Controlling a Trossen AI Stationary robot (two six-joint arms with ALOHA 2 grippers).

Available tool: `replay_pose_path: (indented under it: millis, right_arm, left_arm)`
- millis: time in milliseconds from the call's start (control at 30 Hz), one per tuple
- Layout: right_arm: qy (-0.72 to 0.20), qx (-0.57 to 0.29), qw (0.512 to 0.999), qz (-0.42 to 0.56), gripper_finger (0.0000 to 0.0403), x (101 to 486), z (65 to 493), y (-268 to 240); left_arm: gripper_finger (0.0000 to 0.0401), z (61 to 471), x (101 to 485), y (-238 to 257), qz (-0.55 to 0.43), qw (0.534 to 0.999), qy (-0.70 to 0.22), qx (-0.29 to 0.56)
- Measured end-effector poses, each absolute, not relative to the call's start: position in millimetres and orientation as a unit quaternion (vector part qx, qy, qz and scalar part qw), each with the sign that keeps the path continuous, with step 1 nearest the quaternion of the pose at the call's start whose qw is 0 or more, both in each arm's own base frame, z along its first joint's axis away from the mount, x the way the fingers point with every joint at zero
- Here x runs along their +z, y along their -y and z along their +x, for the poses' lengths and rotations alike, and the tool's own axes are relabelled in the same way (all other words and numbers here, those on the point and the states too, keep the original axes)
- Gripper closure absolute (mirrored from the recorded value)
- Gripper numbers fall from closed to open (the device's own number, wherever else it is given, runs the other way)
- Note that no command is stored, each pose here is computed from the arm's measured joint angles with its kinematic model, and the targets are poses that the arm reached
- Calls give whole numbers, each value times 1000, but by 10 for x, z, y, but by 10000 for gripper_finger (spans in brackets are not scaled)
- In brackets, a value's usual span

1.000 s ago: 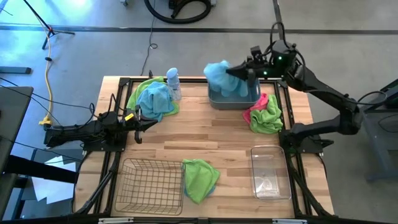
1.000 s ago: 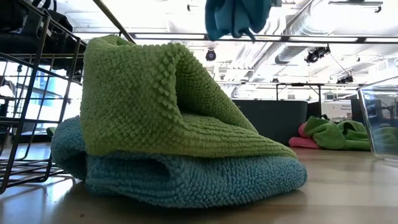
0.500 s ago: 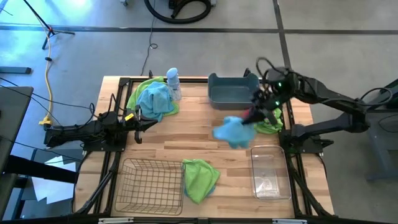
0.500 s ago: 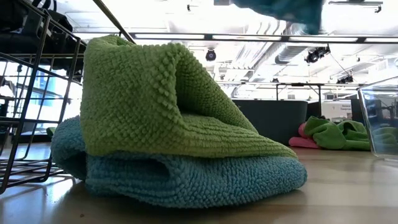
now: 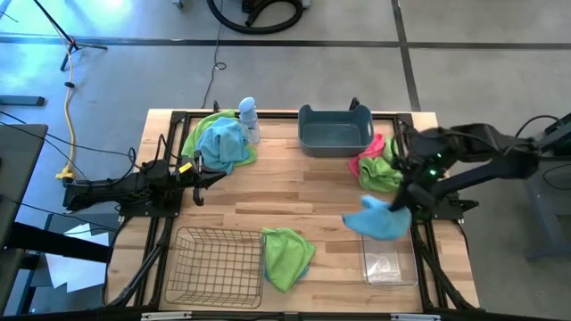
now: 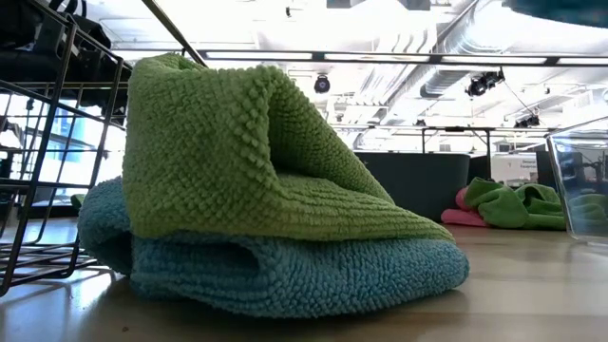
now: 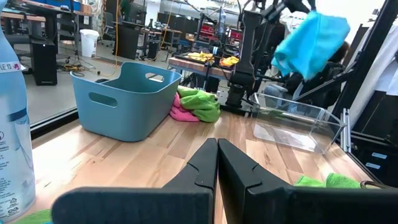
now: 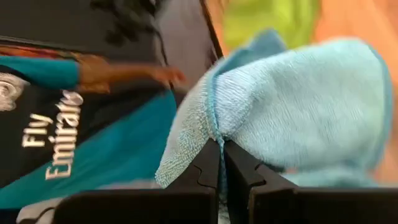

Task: Sort microfiber towel by color & place in baskets
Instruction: Put the top right blue towel into the transparent bin

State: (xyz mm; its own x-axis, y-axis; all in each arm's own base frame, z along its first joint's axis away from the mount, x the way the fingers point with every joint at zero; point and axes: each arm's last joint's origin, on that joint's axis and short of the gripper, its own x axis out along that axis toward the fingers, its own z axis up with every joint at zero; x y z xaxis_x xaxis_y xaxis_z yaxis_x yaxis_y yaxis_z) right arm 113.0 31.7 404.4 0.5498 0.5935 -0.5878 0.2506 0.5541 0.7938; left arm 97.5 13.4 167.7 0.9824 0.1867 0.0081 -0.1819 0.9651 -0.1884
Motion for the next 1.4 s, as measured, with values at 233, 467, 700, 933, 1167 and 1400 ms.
replay_pose_path:
  millis: [233,467,700,933,1167,1400]
  right_arm:
    - [-536,59,695,476,403,3961,886,-398]
    - [-560,53,713,418,403,3871,985,-517]
    - [-633,69,704,316,403,3575,1037,-706]
    - [-674,22,684,278,403,3429,1069,-842]
    - [-695,9,695,181,403,3270,1245,-1026]
    - [-695,-12,711,103,403,3100,1475,-1142]
  left_arm:
    - [401,975,1677,-134,-94,991,13,93]
    - [401,974,1677,-134,-94,991,13,93]
    - [401,975,1677,-134,-94,991,13,93]
    - [401,974,1677,-134,-94,991,13,93]
    - [401,974,1678,-134,-94,991,13,93]
    - [401,974,1677,-134,-94,991,13,93]
